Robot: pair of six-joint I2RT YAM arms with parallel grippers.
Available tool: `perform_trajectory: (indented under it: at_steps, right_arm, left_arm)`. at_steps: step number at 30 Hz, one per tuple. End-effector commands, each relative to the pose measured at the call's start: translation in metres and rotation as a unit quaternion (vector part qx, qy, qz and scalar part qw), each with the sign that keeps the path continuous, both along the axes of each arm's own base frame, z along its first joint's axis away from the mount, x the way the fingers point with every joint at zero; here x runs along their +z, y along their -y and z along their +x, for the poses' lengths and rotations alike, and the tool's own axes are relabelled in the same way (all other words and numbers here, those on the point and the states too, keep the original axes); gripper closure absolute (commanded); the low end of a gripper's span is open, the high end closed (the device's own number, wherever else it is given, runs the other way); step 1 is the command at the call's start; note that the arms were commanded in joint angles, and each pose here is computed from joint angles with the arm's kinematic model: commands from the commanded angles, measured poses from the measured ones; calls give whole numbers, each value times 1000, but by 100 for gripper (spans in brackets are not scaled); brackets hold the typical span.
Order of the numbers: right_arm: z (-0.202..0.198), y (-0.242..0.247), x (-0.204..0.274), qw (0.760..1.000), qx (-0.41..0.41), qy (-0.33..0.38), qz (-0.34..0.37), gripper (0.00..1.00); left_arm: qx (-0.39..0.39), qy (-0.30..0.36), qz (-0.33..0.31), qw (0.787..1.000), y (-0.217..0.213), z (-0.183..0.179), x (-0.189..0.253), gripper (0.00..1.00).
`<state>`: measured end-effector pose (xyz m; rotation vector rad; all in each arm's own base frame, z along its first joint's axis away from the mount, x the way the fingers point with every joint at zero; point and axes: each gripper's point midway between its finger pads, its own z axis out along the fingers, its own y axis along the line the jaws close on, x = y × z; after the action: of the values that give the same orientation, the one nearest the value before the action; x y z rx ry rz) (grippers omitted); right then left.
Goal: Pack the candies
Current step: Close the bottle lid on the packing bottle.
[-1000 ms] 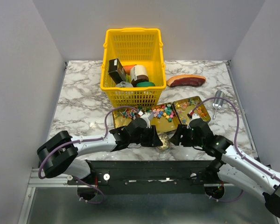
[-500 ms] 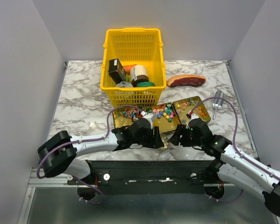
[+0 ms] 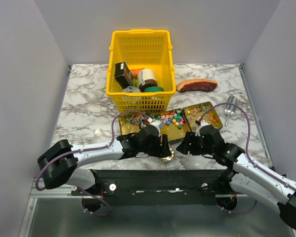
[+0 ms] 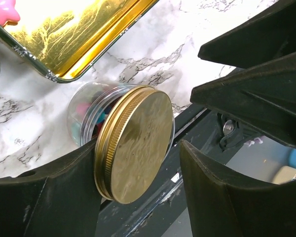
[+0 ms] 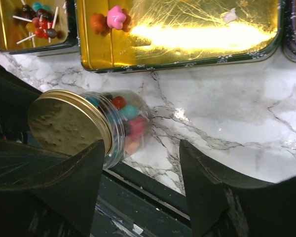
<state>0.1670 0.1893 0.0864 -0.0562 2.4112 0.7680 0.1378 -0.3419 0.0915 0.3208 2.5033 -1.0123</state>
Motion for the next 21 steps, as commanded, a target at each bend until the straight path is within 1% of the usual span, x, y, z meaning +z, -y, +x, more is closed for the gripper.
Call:
perform_trajectory:
  at_steps: [1,4,11,21]
  right_arm:
    - [-4,-10,5,999,31,15,23,31]
    - [-4,-9,6,999,31,19,27,31]
    - [-5,-8,5,999,30,18,26,31]
    - [-7,-12,4,998,43,17,31,31]
  left_arm:
    - [11,14,7,1000,-5,3,11,28]
    - [17,13,10,1000,-7,4,15,29]
    - [41,16,52,998,-21,9,10,28]
    - [47,17,72,996,-30,7,2,29]
